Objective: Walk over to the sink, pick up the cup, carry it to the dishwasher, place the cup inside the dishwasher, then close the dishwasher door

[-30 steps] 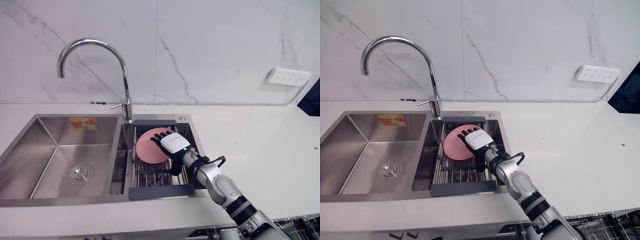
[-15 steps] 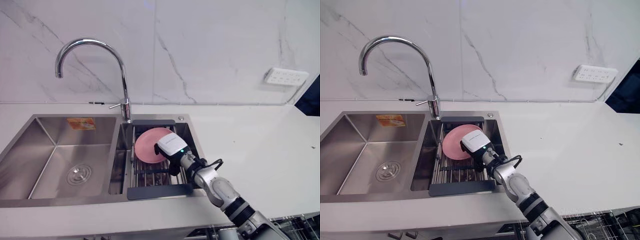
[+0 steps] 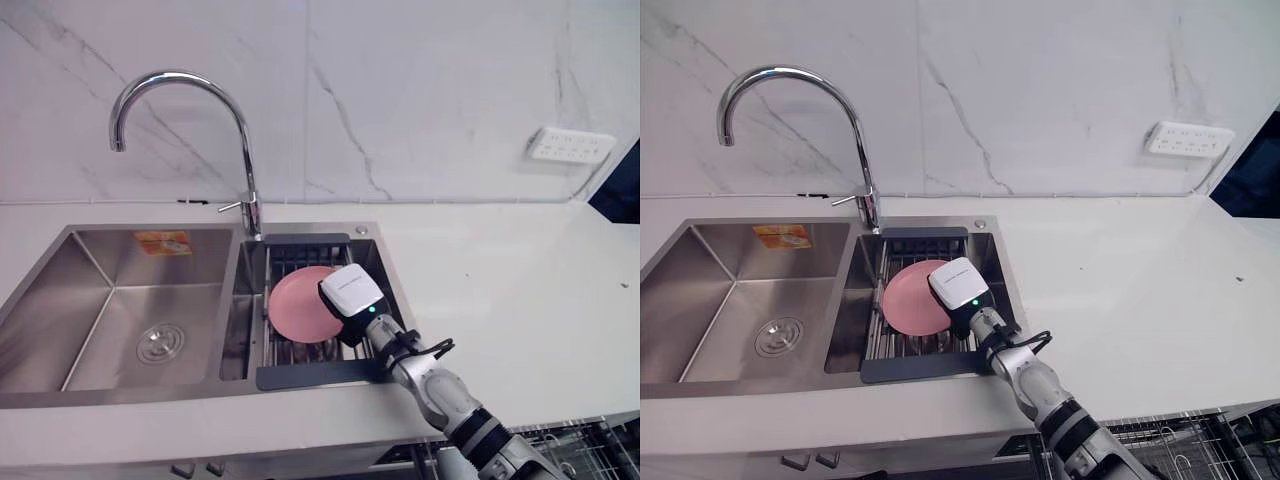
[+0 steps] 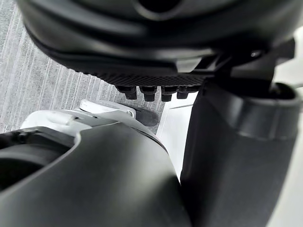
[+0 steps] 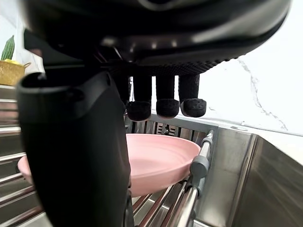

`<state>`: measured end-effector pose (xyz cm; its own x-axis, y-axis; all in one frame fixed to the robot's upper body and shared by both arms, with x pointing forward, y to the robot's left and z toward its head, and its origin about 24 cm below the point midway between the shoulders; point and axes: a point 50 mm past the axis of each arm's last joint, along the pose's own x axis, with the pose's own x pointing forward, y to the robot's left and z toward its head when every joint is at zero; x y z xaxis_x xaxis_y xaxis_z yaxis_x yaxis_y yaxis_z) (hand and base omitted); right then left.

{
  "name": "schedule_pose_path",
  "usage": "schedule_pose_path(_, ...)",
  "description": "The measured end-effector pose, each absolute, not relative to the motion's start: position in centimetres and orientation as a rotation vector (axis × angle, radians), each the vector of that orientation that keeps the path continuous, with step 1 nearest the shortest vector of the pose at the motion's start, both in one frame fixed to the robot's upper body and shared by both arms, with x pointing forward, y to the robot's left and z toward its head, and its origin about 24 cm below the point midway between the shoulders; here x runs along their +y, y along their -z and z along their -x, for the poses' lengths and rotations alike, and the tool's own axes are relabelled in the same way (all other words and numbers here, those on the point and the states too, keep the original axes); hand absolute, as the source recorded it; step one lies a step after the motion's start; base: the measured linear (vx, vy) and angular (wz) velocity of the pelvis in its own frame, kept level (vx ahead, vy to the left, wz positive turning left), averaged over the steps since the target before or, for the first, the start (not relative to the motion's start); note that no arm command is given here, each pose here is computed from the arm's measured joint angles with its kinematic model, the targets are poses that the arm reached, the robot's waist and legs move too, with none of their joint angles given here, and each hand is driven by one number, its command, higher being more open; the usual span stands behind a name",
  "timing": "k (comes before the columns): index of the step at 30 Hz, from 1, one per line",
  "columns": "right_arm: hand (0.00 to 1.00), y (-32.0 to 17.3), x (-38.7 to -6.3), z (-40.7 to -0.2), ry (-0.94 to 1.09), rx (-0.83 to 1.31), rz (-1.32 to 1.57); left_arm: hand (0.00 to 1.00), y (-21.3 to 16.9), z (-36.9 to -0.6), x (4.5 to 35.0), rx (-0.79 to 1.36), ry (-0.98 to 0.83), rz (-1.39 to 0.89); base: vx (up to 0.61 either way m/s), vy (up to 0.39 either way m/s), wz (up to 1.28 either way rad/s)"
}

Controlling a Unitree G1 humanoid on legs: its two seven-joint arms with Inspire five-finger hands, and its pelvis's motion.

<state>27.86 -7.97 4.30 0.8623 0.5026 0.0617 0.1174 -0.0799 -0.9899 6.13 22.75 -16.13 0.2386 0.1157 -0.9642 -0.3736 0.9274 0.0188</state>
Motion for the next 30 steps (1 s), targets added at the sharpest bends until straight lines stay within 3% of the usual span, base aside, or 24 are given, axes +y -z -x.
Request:
schedule_pose_path(12, 0.0, -4.7, -9.2, -27.4, -0.274, -0.477, 1.484, 1.0, 16.3, -6.2, 22.4, 1.289, -0.36, 0.252, 0.0, -0.004, -0.02)
schedule_pose_path(23, 0.0, -15.0, -16.4, -29.5, 0.385, -0.601, 1.155, 1.0, 16.6, -5.8, 21.4, 1.304, -0.383, 0.277, 0.0, -0.005, -0.03)
schedule_pose_path(24, 1.0, -15.3, -16.5, -29.6, 0.398, -0.604, 1.141, 1.0, 16.6, -5.8, 21.4, 1.305, -0.384, 0.274, -0.03, 0.0, -0.04)
schedule_pose_path(30, 1.0, -15.4, -16.4, -29.6, 0.359, -0.593, 1.065, 1.0, 16.7, -5.4, 21.4, 1.317, -0.394, 0.272, -0.05, 0.003, -0.03)
